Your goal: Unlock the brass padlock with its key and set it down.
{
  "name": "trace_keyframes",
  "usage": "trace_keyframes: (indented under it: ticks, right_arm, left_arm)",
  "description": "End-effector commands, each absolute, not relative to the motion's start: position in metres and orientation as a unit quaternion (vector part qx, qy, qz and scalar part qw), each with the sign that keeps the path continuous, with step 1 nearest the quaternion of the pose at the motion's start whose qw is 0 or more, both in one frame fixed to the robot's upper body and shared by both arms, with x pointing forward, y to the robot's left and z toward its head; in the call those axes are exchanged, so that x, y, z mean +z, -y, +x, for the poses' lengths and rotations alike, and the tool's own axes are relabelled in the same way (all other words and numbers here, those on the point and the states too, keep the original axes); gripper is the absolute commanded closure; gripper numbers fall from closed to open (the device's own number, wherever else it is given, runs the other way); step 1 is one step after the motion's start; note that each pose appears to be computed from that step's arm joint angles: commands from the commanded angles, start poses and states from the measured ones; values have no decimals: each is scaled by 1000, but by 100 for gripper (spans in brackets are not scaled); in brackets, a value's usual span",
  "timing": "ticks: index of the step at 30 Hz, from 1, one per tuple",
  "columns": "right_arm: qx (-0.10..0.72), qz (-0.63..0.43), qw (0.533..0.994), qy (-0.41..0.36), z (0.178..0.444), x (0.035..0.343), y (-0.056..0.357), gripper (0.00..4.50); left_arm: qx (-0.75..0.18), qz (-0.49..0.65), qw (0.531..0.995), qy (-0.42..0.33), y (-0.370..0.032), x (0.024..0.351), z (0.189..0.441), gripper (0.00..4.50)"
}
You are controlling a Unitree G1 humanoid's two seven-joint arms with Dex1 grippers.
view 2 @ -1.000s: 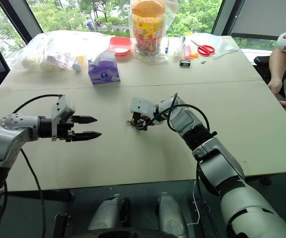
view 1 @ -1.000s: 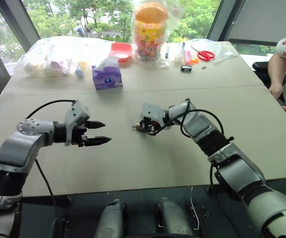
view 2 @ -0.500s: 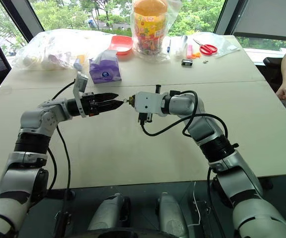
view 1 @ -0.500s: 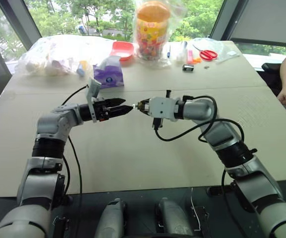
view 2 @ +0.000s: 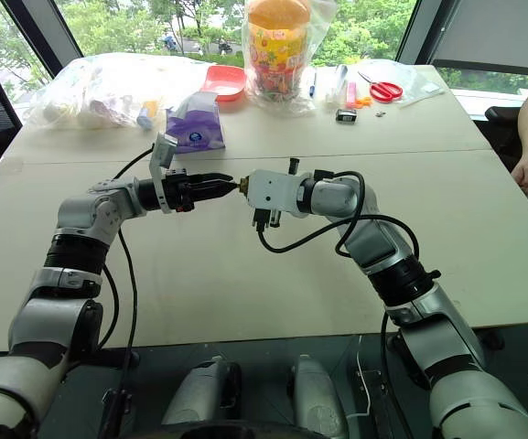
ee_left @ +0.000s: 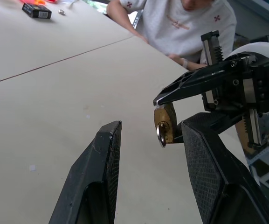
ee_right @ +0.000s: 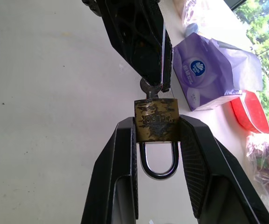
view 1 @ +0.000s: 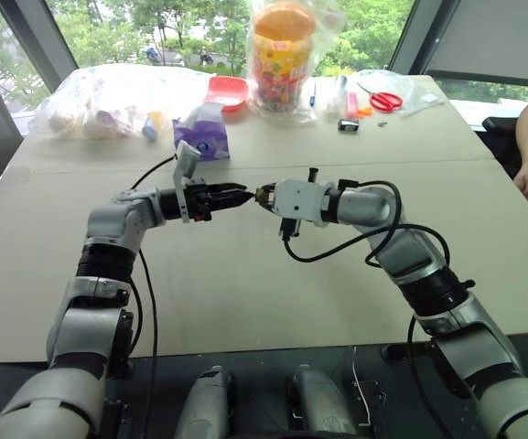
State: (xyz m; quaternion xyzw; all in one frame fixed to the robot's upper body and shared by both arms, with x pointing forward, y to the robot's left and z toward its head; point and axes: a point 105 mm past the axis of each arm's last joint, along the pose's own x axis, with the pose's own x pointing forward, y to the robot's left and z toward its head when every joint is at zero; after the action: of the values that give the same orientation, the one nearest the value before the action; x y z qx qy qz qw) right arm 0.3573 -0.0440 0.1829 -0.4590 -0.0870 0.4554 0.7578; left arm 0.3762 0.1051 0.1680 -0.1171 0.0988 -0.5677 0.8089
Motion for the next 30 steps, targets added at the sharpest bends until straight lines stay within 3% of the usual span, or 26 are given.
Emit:
trace_keyframes:
  ticks: [1, 5, 12, 23, 27, 30]
  right_arm:
    - [444, -456, 761, 122, 353, 201, 41, 382]
    - [444, -454, 762, 125, 353, 202, 39, 382]
    - [450, -453, 759, 124, 351, 201, 36, 382]
    - [463, -449, 756, 112, 347, 195, 36, 382]
    - [466, -447, 756, 109, 346, 194, 35, 382]
    - [464, -450, 755, 109, 345, 194, 36, 382]
  left_arm:
    - [-578, -107, 805, -78, -103, 181, 377, 297]
    - [-582, -96, 803, -87, -102, 176, 374, 444]
    - [-579, -82, 807, -77, -102, 176, 375, 444]
    - [-592, 173, 787, 5, -88, 169, 366, 444]
    - [-585, 203, 785, 26, -86, 170, 367, 444]
    - [-587, 168, 792, -10, -89, 165, 368, 444]
